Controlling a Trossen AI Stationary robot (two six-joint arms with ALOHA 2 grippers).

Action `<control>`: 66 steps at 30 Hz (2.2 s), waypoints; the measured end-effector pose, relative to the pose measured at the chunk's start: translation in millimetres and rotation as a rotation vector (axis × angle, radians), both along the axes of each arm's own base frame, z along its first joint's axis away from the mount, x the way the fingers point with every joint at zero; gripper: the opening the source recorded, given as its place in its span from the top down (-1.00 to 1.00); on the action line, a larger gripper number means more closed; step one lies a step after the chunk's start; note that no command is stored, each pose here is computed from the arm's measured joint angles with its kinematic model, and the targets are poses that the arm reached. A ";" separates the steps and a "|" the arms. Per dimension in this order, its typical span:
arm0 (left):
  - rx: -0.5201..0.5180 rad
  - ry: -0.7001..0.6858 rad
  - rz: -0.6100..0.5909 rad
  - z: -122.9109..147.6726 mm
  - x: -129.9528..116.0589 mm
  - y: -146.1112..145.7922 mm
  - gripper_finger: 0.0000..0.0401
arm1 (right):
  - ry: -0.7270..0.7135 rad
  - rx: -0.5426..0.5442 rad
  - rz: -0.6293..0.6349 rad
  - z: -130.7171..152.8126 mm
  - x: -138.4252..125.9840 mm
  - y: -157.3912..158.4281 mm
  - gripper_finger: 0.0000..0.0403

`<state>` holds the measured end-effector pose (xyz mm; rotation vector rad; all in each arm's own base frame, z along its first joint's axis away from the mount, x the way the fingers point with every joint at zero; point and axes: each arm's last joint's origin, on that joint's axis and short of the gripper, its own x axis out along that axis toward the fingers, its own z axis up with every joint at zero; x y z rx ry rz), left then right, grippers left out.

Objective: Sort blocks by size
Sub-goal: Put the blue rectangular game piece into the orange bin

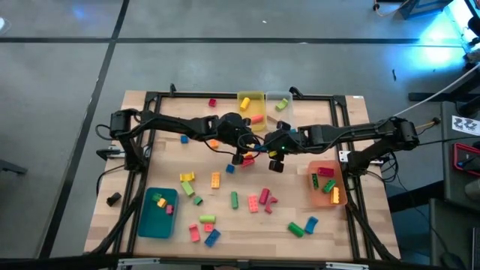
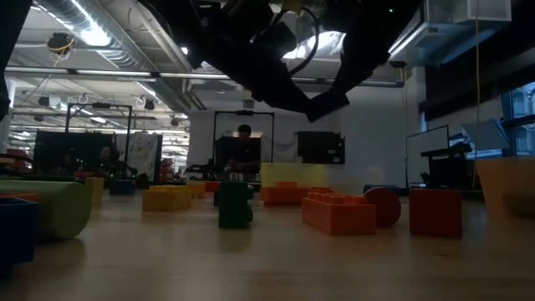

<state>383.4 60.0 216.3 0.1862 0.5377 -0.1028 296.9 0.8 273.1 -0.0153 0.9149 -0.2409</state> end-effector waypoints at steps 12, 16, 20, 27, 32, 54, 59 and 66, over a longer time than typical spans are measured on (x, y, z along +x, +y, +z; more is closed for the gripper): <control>0.039 -0.048 -0.024 3.9 2.3 0.0 0.54 | 0.014 0.033 -0.024 -1.2 -1.7 0.4 0.37; 0.049 -0.046 -0.026 3.7 2.6 -2.3 0.53 | 0.013 0.027 -0.028 -1.2 -1.7 0.1 0.52; 0.007 -0.040 -0.006 3.4 3.0 -5.9 0.44 | 0.016 0.036 -0.018 -1.3 -1.8 0.7 0.52; -0.024 0.071 0.108 -5.2 -2.4 -4.2 0.10 | 0.175 0.086 -0.003 -0.8 -14.4 1.8 0.52; -0.040 0.223 0.130 -16.6 -12.9 1.7 -0.01 | 0.358 0.167 -0.052 18.9 -32.5 3.1 0.52; -0.145 0.558 0.297 -36.0 -50.3 43.7 -0.02 | 0.847 0.406 -0.237 10.2 -86.7 64.5 0.52; -0.137 0.561 0.298 -36.1 -52.1 48.6 -0.02 | 0.948 0.364 -0.250 -12.1 -99.7 74.4 0.52; -0.147 0.652 0.329 -36.6 -61.6 54.9 -0.02 | 1.006 0.327 -0.304 -28.0 -109.1 76.4 0.05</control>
